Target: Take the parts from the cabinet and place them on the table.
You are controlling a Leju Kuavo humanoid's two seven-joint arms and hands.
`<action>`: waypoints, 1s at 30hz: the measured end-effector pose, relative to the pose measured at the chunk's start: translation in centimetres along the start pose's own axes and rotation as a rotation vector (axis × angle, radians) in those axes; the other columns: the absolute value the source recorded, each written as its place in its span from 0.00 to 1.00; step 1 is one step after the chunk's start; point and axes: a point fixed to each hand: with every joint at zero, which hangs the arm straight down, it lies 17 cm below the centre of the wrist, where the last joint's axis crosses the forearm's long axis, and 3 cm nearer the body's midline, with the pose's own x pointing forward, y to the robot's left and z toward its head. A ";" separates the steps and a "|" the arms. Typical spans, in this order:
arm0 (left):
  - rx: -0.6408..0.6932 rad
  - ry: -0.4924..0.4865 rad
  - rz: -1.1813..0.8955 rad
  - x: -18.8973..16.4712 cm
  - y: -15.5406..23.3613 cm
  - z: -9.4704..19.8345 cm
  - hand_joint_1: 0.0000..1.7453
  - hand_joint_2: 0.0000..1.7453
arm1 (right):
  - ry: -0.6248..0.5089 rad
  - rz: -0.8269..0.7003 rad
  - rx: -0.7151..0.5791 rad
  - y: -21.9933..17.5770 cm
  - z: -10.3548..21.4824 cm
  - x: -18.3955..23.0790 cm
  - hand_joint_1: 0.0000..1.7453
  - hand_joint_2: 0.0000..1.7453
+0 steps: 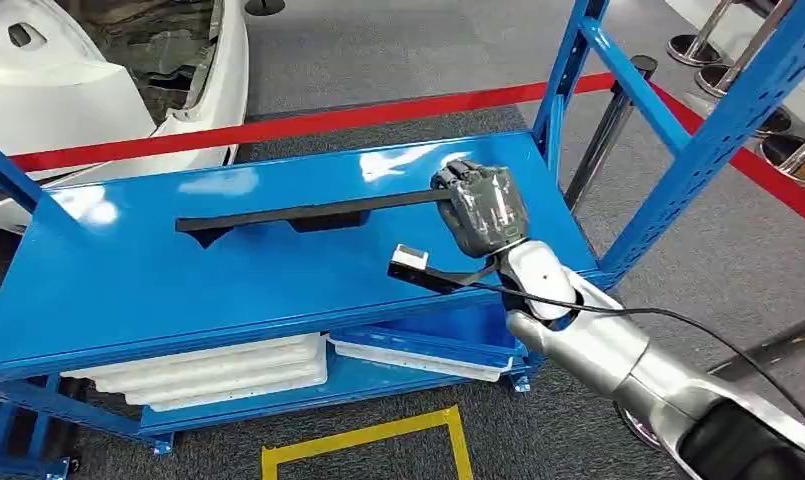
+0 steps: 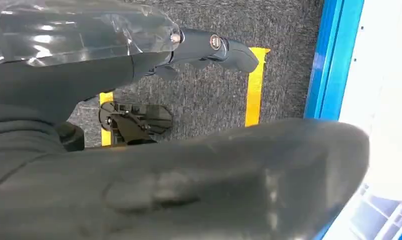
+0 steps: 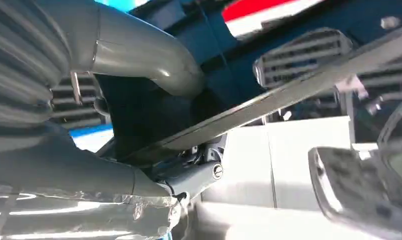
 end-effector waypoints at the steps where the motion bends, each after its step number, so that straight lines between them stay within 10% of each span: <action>1: -0.001 -0.001 -0.001 0.0 0.0 0.0 0.00 0.00 | -0.010 0.001 -0.013 -0.6 -0.1 0.5 1.00 1.00; 30: -0.009 -0.016 -0.015 0.7 -0.1 -0.3 0.00 0.00 | -0.187 0.096 -0.243 -9.8 -0.3 7.9 1.00 1.00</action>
